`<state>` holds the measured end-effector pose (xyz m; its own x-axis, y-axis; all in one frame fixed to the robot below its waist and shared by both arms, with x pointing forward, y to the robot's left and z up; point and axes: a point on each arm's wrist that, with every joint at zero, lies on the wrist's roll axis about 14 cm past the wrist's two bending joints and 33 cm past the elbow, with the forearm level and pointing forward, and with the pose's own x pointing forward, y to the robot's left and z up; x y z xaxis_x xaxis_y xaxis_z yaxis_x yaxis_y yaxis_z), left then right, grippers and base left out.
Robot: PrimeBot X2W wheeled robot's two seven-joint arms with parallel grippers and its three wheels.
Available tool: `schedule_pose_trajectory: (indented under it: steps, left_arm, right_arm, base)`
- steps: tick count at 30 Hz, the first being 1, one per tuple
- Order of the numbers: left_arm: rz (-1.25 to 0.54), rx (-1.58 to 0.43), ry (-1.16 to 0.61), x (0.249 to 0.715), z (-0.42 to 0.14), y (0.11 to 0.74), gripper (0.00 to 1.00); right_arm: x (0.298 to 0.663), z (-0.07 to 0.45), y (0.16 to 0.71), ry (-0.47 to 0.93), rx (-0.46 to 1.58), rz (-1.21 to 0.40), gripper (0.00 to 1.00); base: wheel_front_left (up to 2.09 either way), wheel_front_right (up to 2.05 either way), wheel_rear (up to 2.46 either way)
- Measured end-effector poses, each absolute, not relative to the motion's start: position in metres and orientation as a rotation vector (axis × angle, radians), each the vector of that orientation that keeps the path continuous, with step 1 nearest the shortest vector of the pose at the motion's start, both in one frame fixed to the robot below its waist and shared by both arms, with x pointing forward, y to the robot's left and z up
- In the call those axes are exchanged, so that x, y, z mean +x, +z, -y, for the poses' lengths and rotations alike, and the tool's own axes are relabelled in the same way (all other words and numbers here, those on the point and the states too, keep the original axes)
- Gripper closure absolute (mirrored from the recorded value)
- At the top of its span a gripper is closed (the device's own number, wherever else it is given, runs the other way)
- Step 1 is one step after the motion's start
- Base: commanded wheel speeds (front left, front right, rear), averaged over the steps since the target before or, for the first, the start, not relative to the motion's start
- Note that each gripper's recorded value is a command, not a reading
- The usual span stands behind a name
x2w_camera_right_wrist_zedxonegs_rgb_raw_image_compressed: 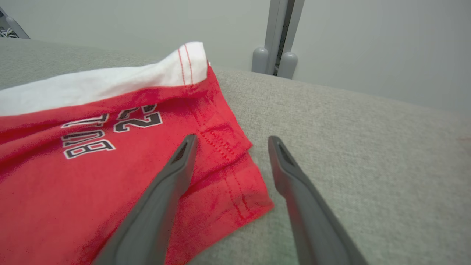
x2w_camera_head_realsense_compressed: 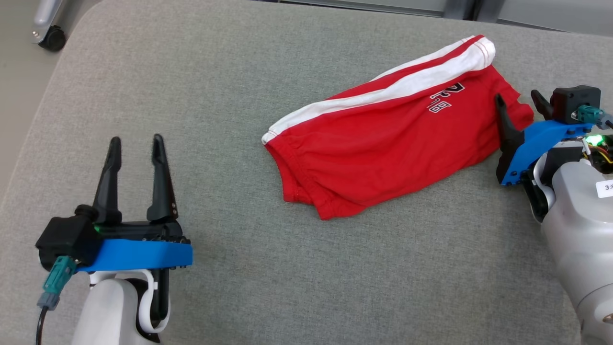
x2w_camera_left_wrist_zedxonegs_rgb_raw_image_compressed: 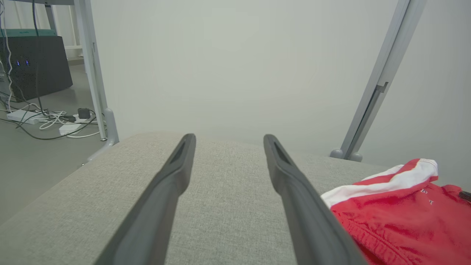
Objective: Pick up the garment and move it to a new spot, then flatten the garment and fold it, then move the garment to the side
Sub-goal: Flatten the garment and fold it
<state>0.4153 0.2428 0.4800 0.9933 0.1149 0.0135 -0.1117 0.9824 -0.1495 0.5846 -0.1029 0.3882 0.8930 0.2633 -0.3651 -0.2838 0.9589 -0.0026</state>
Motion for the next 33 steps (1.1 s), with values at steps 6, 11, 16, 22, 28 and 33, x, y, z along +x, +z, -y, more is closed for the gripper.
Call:
schedule_pose_trajectory:
  steps: [6, 11, 16, 22, 28, 33]
  left_arm:
    - [0.031, -0.145, 0.183, 0.405, -0.259, 0.481, 0.00]
    - [0.029, -0.146, 0.195, 0.401, -0.261, 0.480, 0.00]
    - [0.020, -0.149, 0.191, 0.399, -0.260, 0.478, 0.00]
    - [0.026, -0.152, 0.176, 0.399, -0.254, 0.480, 0.00]
    - [0.022, -0.146, 0.143, 0.394, -0.243, 0.479, 0.00]
    - [0.023, -0.150, 0.113, 0.392, -0.233, 0.480, 0.00]
  right_arm:
    - [0.582, 0.098, 0.377, 0.283, -0.036, -0.416, 0.00]
    - [0.579, 0.091, 0.369, 0.283, -0.013, -0.456, 0.71]
    - [0.575, 0.084, 0.372, 0.290, 0.007, -0.453, 1.00]
    - [0.563, 0.090, 0.384, 0.258, 0.062, -0.406, 1.00]
    - [0.536, 0.109, 0.391, 0.192, 0.139, -0.371, 1.00]
    - [0.506, 0.137, 0.398, 0.125, 0.192, -0.320, 1.00]
  base:
    - [0.00, 0.00, 0.00]
    - [0.00, 0.00, 0.00]
    - [0.00, 0.00, 0.00]
    - [0.00, 0.00, 0.00]
    - [0.00, 0.00, 0.00]
    - [0.00, 0.00, 0.00]
